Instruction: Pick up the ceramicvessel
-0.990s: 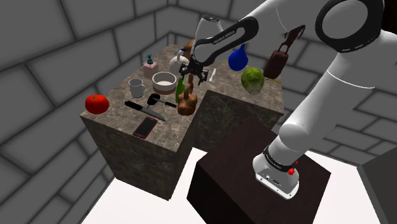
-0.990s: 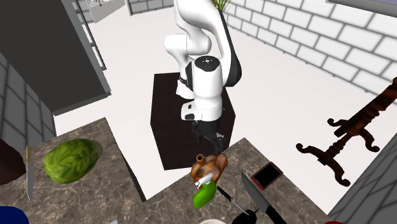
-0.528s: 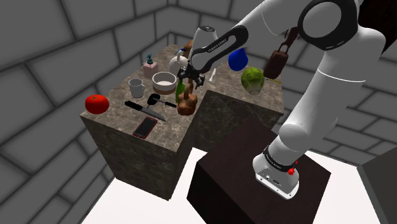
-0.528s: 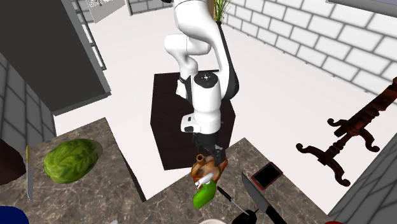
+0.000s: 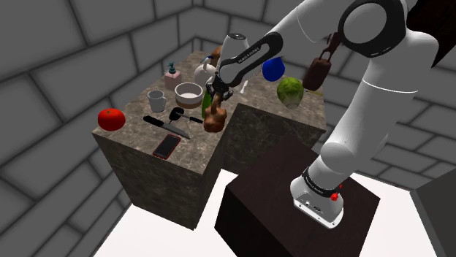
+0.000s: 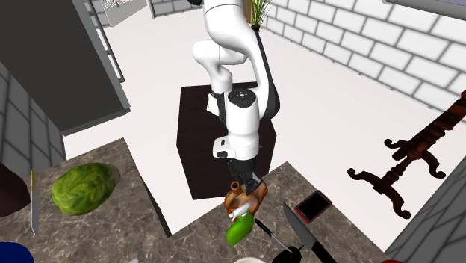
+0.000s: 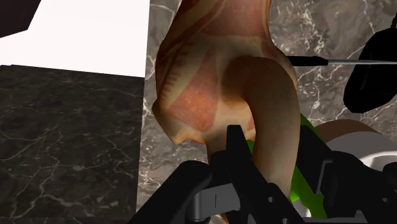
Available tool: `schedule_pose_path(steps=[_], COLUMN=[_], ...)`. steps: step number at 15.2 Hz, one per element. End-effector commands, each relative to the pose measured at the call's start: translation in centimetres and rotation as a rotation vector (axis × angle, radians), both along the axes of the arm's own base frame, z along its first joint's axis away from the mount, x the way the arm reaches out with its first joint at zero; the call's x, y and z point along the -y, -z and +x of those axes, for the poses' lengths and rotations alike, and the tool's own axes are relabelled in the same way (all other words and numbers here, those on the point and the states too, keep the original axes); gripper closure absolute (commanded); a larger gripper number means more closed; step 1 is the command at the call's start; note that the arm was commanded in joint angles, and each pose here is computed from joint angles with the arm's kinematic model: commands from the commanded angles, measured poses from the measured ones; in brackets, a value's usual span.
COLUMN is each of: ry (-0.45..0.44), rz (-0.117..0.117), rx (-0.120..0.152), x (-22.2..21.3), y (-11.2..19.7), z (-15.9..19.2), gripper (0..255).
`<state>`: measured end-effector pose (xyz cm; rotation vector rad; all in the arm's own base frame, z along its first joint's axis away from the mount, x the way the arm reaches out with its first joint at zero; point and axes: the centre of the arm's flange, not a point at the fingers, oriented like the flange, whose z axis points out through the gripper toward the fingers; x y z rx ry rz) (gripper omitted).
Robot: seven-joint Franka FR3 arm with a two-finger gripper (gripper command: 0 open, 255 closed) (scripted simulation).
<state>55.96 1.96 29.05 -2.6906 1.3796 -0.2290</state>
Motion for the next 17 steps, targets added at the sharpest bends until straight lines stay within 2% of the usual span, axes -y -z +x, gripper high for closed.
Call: schedule_pose_path(steps=[1,5,17], ry=[0.000,0.000,0.000], rz=[0.000,0.000,0.000], rx=[0.000,0.000,0.000], x=[0.0,0.0,0.0], y=[0.0,0.2,-6.1], z=[0.0,-0.1,-0.1], gripper=[255,255,255])
